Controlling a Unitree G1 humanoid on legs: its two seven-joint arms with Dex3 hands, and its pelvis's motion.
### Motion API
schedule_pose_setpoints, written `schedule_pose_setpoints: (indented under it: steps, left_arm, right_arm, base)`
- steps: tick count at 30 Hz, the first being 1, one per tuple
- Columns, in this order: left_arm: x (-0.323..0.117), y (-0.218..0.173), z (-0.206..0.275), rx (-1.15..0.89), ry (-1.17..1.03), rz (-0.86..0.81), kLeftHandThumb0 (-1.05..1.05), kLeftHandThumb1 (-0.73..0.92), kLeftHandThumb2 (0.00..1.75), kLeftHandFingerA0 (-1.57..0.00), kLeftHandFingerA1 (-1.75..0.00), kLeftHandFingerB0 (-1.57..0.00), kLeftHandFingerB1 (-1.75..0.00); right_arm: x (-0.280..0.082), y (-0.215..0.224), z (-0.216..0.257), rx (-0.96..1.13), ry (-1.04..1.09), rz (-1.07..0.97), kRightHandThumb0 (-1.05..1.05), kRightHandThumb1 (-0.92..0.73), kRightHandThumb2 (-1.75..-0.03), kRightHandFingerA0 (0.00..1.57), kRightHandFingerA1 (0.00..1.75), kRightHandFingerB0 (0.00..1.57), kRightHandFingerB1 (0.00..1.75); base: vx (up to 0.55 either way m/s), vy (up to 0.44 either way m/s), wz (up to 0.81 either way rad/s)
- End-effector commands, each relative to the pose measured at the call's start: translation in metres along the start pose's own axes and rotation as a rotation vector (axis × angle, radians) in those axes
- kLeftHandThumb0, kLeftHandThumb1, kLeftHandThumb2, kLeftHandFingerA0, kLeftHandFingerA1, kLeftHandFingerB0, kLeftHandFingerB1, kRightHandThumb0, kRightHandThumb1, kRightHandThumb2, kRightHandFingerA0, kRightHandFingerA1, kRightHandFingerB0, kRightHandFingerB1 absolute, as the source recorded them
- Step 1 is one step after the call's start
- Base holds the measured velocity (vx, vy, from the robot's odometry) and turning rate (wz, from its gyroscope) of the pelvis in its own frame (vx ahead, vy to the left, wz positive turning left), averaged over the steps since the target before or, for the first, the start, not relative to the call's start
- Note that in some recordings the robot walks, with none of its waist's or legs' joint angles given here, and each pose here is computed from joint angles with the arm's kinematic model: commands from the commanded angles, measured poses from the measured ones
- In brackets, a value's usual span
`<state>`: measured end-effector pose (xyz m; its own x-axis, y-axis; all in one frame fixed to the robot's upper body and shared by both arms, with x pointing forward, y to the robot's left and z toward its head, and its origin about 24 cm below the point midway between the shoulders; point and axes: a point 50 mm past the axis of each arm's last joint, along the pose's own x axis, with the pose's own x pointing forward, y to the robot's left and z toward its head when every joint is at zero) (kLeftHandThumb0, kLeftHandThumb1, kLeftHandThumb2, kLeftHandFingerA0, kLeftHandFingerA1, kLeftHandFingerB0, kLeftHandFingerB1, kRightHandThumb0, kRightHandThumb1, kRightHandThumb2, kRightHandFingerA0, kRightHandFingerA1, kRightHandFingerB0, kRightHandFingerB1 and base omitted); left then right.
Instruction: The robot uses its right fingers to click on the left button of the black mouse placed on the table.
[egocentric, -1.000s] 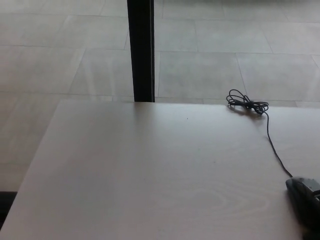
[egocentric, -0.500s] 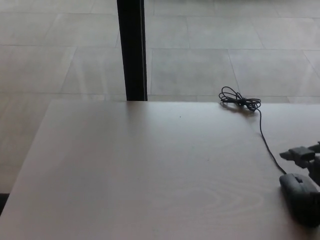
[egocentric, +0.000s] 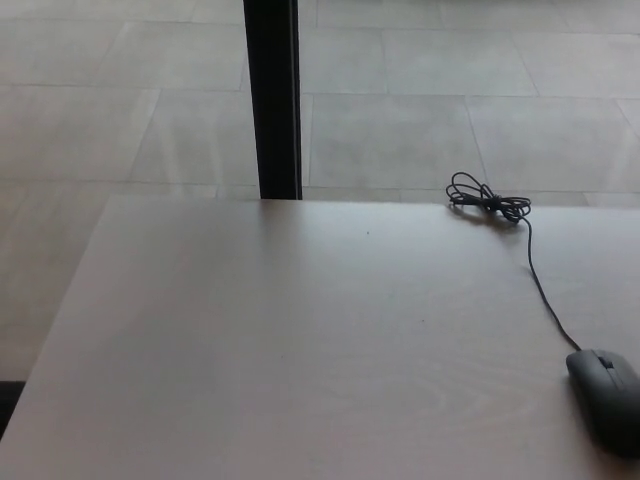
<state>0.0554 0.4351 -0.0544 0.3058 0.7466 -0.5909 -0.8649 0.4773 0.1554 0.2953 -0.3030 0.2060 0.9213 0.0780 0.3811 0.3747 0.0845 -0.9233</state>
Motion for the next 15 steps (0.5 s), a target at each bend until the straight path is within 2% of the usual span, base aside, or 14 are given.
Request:
schedule_pose_setpoints:
  steps: [1,2,4,5,6,7,8,9,10,11,12,13,14,15]
  left_arm:
    - [-0.001,0.007,0.004,0.029,-0.020,0.000,-0.93,0.92,0.82,-0.65,-0.54,-0.49,-0.46]
    - [-0.001,0.007,0.004,0.030,-0.020,0.000,-0.92,0.92,0.79,-0.69,-0.55,-0.48,-0.46]
    - [-0.001,0.007,0.003,0.020,-0.016,0.007,-0.93,0.92,0.78,-0.67,-0.52,-0.51,-0.46]
    - [-0.001,0.007,0.002,0.008,-0.018,0.003,-0.98,0.80,0.91,-0.68,-0.59,-0.50,-0.52]
    - [-0.001,0.007,0.002,0.005,-0.017,0.003,-1.01,0.78,0.93,-0.66,-0.58,-0.50,-0.51]
    - [-0.001,0.007,0.001,0.008,-0.014,0.004,-0.95,0.92,0.77,-0.65,-0.53,-0.50,-0.46]
    - [-0.001,0.008,0.001,0.006,-0.012,0.004,-0.95,0.92,0.77,-0.65,-0.53,-0.50,-0.46]
    - [-0.001,0.008,0.001,0.010,-0.016,0.002,-0.95,0.92,0.77,-0.65,-0.53,-0.49,-0.46]
    - [-0.001,0.008,0.001,0.019,-0.012,0.002,-0.94,0.92,0.79,-0.64,-0.52,-0.50,-0.46]
    - [-0.001,0.008,0.001,0.016,-0.008,0.004,-0.94,0.92,0.79,-0.70,-0.55,-0.51,-0.46]
    - [-0.001,0.008,0.001,0.021,-0.015,0.006,-0.94,0.92,0.80,-0.68,-0.55,-0.51,-0.47]
    - [-0.002,0.008,0.001,0.026,-0.018,0.005,-0.94,0.92,0.81,-0.70,-0.55,-0.50,-0.47]
    - [-0.002,0.008,0.000,0.026,-0.018,0.005,-0.94,0.92,0.81,-0.70,-0.55,-0.50,-0.47]
    - [-0.002,0.008,0.000,0.018,-0.018,0.007,-0.94,0.92,0.77,-0.72,-0.56,-0.50,-0.46]
  right_arm:
    - [-0.041,-0.025,-0.052,0.078,0.220,-0.019,-0.64,-0.64,-1.02,0.37,0.55,0.37,0.52]
    - [-0.046,-0.024,-0.056,0.074,0.233,-0.024,-0.65,-0.81,-0.65,0.45,0.43,0.45,0.38]
    - [-0.063,-0.022,-0.073,0.089,0.283,-0.068,-0.63,-0.78,-0.64,0.48,0.44,0.47,0.40]
    - [-0.072,-0.021,-0.081,0.109,0.314,-0.091,-0.59,-0.75,-0.63,0.53,0.47,0.51,0.41]
    - [-0.084,-0.018,-0.091,0.140,0.373,-0.090,-0.60,-0.79,-0.61,0.42,0.43,0.47,0.38]
    - [-0.106,-0.012,-0.107,0.181,0.492,-0.069,-0.61,-0.81,-0.65,0.45,0.40,0.44,0.37]
    - [-0.119,-0.007,-0.115,0.192,0.565,-0.055,-0.61,-0.81,-0.65,0.45,0.40,0.44,0.37]
    - [-0.131,0.000,-0.121,0.239,0.609,-0.099,-0.61,-0.78,-0.64,0.57,0.46,0.47,0.39]
    - [-0.139,0.004,-0.124,0.267,0.656,-0.093,-0.64,-0.79,-0.65,0.52,0.45,0.43,0.38]
    - [-0.151,0.010,-0.129,0.300,0.716,-0.112,-0.57,-0.63,-1.01,0.56,0.64,0.32,0.50]
    - [-0.168,0.023,-0.132,0.409,0.836,-0.160,-0.49,-0.60,-1.01,0.63,0.69,0.31,0.51]
    - [-0.176,0.030,-0.134,0.474,0.903,-0.170,-0.61,-0.75,-0.67,0.75,0.62,0.44,0.40]
    - [-0.177,0.030,-0.134,0.481,0.909,-0.171,-0.61,-0.75,-0.67,0.75,0.62,0.44,0.40]
    - [-0.181,0.035,-0.132,0.503,0.927,-0.184,-0.55,-0.78,-0.65,0.82,0.73,0.45,0.40]
  base:
    - [0.00,0.000,0.00]
    - [0.00,0.000,0.00]
    - [0.00,0.000,0.00]
    - [0.00,0.000,0.00]
    - [0.00,0.000,0.00]
    - [0.00,0.000,0.00]
    - [0.00,0.000,0.00]
    - [0.00,0.000,0.00]
    - [0.00,0.000,0.00]
    - [0.00,0.000,0.00]
    - [0.00,0.000,0.00]
    - [0.00,0.000,0.00]
    - [0.00,0.000,0.00]
    - [0.00,0.000,0.00]
